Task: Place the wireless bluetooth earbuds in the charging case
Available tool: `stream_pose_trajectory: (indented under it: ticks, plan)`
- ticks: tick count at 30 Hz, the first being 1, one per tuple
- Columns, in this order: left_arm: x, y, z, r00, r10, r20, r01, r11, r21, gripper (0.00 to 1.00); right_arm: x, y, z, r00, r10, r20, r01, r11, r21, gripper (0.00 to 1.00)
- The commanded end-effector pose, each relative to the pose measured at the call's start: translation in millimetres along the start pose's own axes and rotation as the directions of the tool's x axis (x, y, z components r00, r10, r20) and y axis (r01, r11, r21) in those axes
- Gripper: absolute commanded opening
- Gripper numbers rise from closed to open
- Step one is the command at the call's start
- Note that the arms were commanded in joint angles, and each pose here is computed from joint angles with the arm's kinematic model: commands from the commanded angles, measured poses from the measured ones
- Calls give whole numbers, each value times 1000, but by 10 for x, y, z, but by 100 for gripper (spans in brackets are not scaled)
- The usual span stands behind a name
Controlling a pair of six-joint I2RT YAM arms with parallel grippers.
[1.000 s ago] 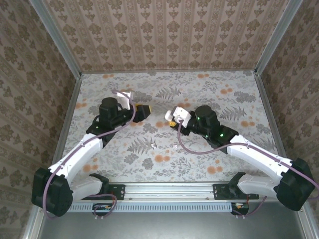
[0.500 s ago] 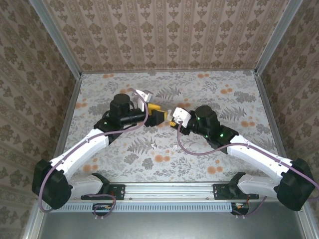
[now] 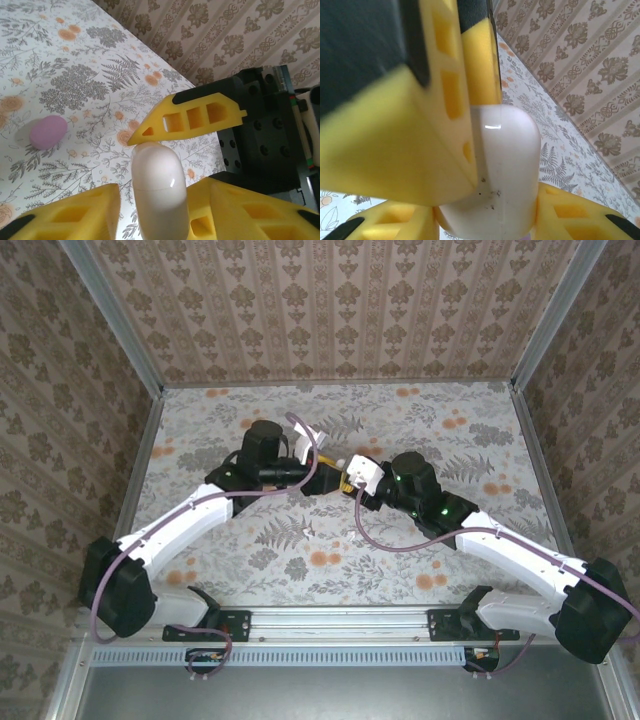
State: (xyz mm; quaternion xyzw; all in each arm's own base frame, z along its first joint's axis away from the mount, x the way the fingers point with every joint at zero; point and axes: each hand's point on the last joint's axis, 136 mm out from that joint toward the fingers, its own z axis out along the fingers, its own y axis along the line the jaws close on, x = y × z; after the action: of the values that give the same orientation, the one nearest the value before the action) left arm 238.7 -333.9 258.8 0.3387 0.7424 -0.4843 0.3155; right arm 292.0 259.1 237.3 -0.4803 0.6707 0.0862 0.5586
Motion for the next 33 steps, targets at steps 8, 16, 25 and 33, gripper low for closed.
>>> stream_pose_trajectory:
  ticks: [8, 16, 25, 33]
  plan:
    - [-6, -44, 83, 999, -8, -42, 9, 999, 38, 39, -108, -82, -20, 999, 0, 33, -2, 999, 39, 43]
    - [3, -25, 107, 998, -13, -54, 15, 999, 36, 28, -133, -97, -40, 999, 0, 43, -2, 999, 46, 43]
    - [-64, -35, 83, 1000, -6, -30, 7, 999, 35, 24, -165, -123, -103, 999, 7, 40, -9, 998, 54, 51]
    - [-506, -67, -329, 908, 300, 291, -266, 952, -152, 23, -508, -257, -491, 930, 328, 165, -322, 945, -64, 64]
